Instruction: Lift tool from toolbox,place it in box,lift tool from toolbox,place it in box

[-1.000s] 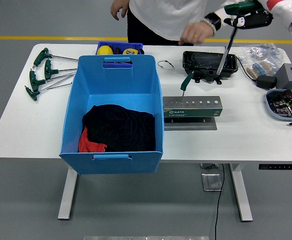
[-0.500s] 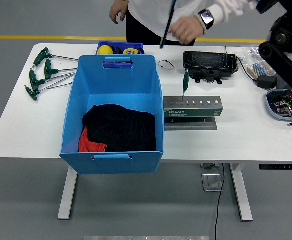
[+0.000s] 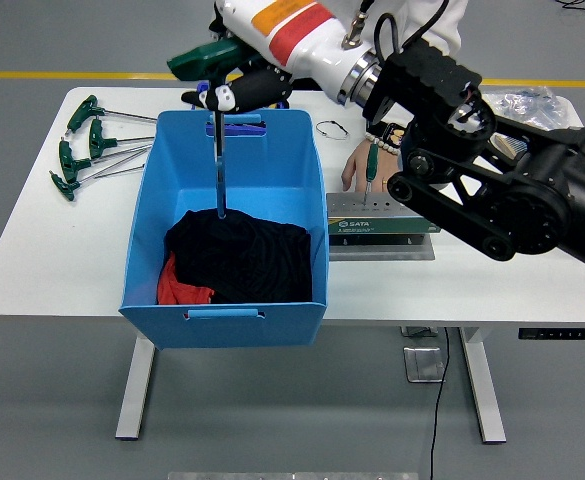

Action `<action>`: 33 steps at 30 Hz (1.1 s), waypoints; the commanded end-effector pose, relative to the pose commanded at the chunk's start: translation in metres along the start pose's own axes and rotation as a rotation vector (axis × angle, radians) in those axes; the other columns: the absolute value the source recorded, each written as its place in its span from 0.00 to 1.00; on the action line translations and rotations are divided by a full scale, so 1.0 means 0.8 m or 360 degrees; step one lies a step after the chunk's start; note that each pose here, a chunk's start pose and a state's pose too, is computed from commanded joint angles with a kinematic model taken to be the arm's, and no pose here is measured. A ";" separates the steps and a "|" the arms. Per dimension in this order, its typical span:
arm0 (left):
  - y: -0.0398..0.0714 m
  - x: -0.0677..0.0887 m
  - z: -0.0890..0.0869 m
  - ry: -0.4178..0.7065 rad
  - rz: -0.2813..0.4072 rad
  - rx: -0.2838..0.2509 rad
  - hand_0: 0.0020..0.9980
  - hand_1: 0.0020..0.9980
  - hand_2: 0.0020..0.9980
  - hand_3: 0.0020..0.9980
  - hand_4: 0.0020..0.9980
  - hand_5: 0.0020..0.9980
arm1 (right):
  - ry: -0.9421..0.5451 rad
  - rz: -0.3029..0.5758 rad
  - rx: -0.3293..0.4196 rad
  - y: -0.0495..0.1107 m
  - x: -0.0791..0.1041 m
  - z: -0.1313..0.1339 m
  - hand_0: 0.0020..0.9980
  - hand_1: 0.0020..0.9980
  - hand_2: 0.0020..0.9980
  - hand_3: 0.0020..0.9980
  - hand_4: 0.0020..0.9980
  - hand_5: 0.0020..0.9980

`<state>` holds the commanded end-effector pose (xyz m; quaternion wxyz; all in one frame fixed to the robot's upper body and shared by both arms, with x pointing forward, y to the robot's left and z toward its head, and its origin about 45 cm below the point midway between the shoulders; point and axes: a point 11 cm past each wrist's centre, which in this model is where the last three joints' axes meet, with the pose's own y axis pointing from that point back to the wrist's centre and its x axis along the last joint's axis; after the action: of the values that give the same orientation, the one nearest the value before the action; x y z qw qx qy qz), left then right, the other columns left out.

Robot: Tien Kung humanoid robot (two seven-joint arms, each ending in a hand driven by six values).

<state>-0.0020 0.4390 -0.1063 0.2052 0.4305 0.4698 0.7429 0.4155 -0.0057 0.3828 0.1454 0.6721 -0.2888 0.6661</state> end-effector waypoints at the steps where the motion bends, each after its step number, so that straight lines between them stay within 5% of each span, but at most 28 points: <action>1: 0.000 0.000 0.000 -0.0001 0.0000 0.0001 0.60 0.60 0.69 0.79 0.86 0.78 | 0.0001 -0.0057 0.0004 0.002 -0.014 -0.003 0.01 0.00 0.09 0.10 0.90 0.65; 4: 0.000 0.002 -0.001 -0.0001 0.0000 0.0003 0.60 0.60 0.69 0.79 0.86 0.78 | 0.0060 -0.0165 0.0006 0.007 -0.037 -0.007 0.01 0.00 0.09 0.10 0.90 0.65; 5: -0.001 0.002 -0.003 0.0002 0.0000 0.0005 0.60 0.60 0.69 0.79 0.86 0.78 | 0.0127 -0.0210 -0.0005 0.010 -0.050 -0.008 0.13 0.12 0.20 0.23 0.93 0.62; 10: -0.001 0.003 -0.006 0.0002 0.0000 0.0014 0.60 0.60 0.69 0.79 0.86 0.78 | 0.0279 -0.0329 -0.0019 0.017 -0.082 -0.011 0.13 0.12 0.20 0.23 0.93 0.62; 11: -0.001 0.003 -0.006 0.0001 0.0001 0.0016 0.60 0.60 0.69 0.79 0.86 0.78 | 0.0291 -0.0369 -0.0014 0.018 -0.089 -0.012 0.24 0.20 0.29 0.35 0.94 0.63; 13: -0.001 0.003 -0.007 -0.0001 0.0000 0.0018 0.60 0.60 0.69 0.79 0.86 0.78 | 0.0307 -0.0435 -0.0007 0.020 -0.100 -0.015 0.24 0.20 0.29 0.35 0.94 0.63; 16: -0.001 0.003 -0.007 -0.0004 -0.0001 0.0020 0.60 0.60 0.69 0.79 0.86 0.78 | 0.0338 -0.0475 0.0005 0.021 -0.109 -0.016 0.24 0.20 0.29 0.35 0.94 0.63; 17: -0.001 0.003 -0.007 -0.0004 0.0000 0.0020 0.60 0.60 0.69 0.79 0.86 0.78 | 0.0345 -0.0481 0.0007 0.021 -0.111 -0.016 0.43 0.45 0.52 0.47 0.95 0.62; 33: -0.001 0.003 -0.006 -0.0010 0.0002 0.0020 0.59 0.60 0.68 0.79 0.86 0.78 | 0.0293 -0.0477 -0.0057 0.019 -0.113 -0.002 0.49 0.51 0.58 0.50 0.96 0.59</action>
<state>-0.0076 0.4384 -0.1068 0.2033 0.4343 0.4736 0.7387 0.4103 0.0011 0.2920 0.2809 0.6411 -0.1825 0.6905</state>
